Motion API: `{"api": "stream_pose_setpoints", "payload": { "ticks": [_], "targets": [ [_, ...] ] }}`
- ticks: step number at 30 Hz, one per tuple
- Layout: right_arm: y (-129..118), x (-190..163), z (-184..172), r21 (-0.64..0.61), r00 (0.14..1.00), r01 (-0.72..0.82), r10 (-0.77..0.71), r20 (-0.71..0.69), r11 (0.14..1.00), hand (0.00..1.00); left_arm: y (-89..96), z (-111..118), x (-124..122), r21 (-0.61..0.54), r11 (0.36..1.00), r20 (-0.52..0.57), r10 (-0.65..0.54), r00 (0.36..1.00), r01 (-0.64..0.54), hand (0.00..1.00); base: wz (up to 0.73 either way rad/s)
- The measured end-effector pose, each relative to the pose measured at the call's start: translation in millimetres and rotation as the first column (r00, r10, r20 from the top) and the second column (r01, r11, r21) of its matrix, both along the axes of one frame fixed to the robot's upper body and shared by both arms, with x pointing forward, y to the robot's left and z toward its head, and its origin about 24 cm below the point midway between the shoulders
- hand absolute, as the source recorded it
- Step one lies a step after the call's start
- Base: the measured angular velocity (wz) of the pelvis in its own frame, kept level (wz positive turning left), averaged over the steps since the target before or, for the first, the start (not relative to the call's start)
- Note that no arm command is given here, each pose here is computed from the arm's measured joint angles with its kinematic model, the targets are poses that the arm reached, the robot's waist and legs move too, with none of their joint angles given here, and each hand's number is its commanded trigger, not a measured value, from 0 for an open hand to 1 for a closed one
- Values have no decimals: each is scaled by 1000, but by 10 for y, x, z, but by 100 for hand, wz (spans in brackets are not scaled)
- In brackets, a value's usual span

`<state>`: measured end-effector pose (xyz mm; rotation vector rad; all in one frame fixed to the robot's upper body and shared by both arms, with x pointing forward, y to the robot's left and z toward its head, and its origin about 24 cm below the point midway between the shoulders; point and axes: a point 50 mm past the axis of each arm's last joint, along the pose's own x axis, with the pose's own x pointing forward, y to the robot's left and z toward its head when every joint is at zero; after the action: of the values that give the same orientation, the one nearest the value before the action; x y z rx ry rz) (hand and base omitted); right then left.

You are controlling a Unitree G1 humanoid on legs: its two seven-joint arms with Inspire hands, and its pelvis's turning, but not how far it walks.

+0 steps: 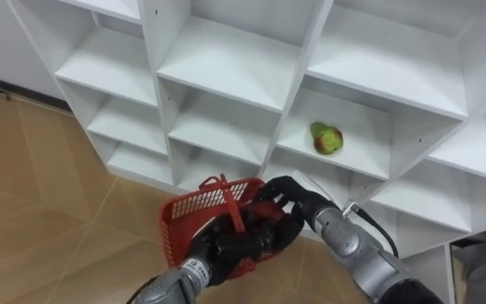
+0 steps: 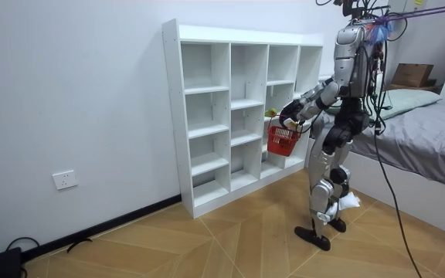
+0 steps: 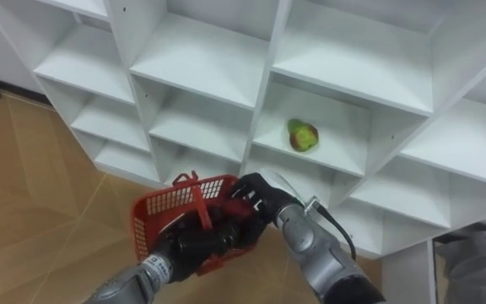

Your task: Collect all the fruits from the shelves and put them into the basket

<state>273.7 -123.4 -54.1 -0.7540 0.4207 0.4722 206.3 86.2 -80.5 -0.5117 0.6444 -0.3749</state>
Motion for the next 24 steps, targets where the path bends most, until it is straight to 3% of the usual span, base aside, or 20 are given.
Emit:
{"api": "stream_pose_setpoints", "payload": {
  "ticks": [14, 15, 16, 18, 24],
  "targets": [
    [17, 82, 84, -68, 997, -38, 42, 58, 997, 100, -32, 14, -9, -11, 1000, 23, -4, 1000, 4, 100, 0],
    [18, 85, 87, -67, 997, -38, 42, 59, 997, 74, -32, 14, -9, -15, 1000, 23, -2, 1000, 3, 100, 0],
    [21, 90, 93, -67, 997, -39, 43, 61, 997, 67, -33, 13, -14, -18, 1000, 21, -2, 1000, 3, 100, 0],
    [26, 99, 103, -66, 997, -40, 44, 65, 997, 0, -34, 11, -16, -26, 1000, 17, 3, 1000, -3, 100, 0],
    [33, 113, 123, -64, 996, -36, 41, 79, 997, 0, -32, 7, -23, -42, 999, 7, 16, 1000, -16, 100, 0]
  ]
}}
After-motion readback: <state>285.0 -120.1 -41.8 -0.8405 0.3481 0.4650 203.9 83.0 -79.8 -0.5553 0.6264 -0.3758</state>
